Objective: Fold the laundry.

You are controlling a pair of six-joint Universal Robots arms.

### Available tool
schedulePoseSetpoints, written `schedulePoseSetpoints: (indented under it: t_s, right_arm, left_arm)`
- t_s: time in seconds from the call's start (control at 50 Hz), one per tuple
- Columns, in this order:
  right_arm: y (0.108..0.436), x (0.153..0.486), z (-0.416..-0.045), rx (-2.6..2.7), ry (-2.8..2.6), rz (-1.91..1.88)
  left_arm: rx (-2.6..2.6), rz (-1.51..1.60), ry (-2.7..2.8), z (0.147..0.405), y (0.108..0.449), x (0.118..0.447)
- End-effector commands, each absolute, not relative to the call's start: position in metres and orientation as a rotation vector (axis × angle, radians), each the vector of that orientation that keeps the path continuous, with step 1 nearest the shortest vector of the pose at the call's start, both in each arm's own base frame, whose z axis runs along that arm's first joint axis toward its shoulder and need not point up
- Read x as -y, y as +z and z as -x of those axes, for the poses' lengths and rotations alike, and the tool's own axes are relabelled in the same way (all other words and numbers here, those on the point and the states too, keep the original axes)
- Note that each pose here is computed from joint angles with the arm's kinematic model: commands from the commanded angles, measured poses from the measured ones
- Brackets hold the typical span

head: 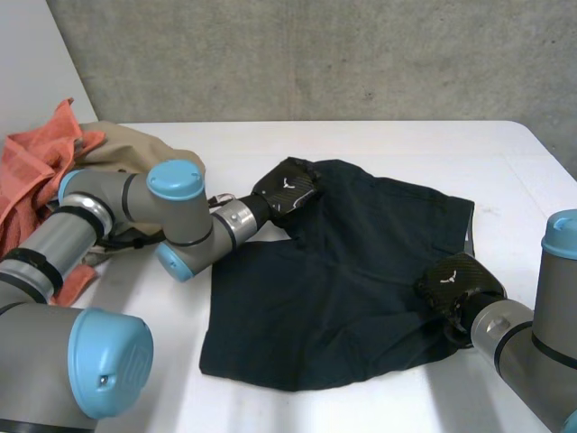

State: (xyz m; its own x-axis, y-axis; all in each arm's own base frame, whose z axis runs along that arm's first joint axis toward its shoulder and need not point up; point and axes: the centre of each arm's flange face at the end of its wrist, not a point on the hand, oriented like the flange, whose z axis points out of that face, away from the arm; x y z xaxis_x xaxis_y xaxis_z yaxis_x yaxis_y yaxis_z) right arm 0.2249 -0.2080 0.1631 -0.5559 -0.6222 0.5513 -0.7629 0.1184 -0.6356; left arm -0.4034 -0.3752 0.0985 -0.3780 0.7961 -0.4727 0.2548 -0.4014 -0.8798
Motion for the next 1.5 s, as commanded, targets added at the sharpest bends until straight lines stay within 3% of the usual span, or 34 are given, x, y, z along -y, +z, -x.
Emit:
schedulePoseSetpoints:
  t_s: [0.02, 0.22, 0.28, 0.38, 0.54, 0.78, 1.08, 1.5]
  right_arm:
    - [0.163, 0.208, -0.225, 2.232, 1.424, -1.396]
    - [0.163, 0.207, -0.228, 2.251, 1.455, -1.401]
    - [0.165, 0.206, -0.229, 2.278, 1.471, -1.394]
    - [0.174, 0.205, -0.230, 2.301, 1.505, -1.369]
    - [0.203, 0.177, -0.232, 2.357, 1.558, -1.495]
    - [0.240, 0.145, -0.226, 2.317, 1.679, -1.559]
    - [0.252, 0.138, -0.222, 2.248, 1.745, -1.543]
    - [0.253, 0.155, -0.214, 2.256, 1.752, -1.456]
  left_arm:
    - [1.383, 1.540, 1.870, 0.403, 0.087, 0.374]
    - [1.392, 1.615, 2.033, 0.403, 0.098, 0.382]
    - [1.370, 1.618, 2.034, 0.403, 0.110, 0.379]
    - [1.367, 1.641, 1.953, 0.406, 0.102, 0.365]
    - [1.369, 1.673, 1.881, 0.411, 0.097, 0.344]
    - [1.330, 1.675, 1.909, 0.417, 0.103, 0.344]
    - [1.308, 1.677, 1.927, 0.422, 0.101, 0.345]
    - [1.332, 1.730, 1.913, 0.422, 0.085, 0.344]
